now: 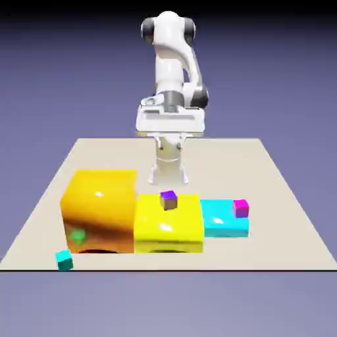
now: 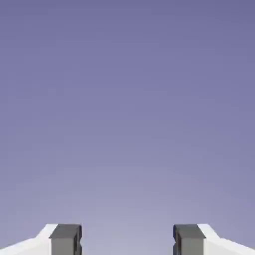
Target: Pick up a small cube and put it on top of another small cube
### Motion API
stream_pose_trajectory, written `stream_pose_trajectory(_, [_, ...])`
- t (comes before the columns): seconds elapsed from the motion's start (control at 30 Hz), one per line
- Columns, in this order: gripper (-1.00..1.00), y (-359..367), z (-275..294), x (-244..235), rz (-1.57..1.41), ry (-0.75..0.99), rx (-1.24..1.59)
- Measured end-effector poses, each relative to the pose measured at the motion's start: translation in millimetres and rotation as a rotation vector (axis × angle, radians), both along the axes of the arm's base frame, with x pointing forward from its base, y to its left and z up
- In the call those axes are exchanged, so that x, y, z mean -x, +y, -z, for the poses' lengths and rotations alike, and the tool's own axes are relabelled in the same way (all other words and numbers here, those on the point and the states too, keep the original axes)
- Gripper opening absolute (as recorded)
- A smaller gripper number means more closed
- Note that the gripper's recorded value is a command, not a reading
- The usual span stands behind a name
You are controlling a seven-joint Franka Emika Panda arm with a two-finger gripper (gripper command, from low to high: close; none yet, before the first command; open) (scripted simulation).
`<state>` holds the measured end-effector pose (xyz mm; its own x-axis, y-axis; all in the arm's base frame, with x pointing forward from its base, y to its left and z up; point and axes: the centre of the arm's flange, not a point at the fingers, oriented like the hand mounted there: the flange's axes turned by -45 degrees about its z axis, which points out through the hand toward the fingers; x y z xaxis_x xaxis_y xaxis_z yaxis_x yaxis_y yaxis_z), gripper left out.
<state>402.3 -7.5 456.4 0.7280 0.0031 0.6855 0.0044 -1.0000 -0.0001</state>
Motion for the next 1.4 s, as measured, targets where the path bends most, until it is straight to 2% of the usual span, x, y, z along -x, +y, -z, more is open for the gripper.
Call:
stream_pose_trajectory(0.3, [0.0,-103,33,-81,0.286,0.295,-0.224])
stream_pose_trajectory(0.6, [0.0,-214,86,-128,0.546,0.541,-0.427])
stream_pose_trajectory(1.03, [0.0,-345,167,-155,0.816,0.815,-0.642])
stream_pose_trajectory(1.4, [0.0,-402,240,-166,0.914,1.044,-0.725])
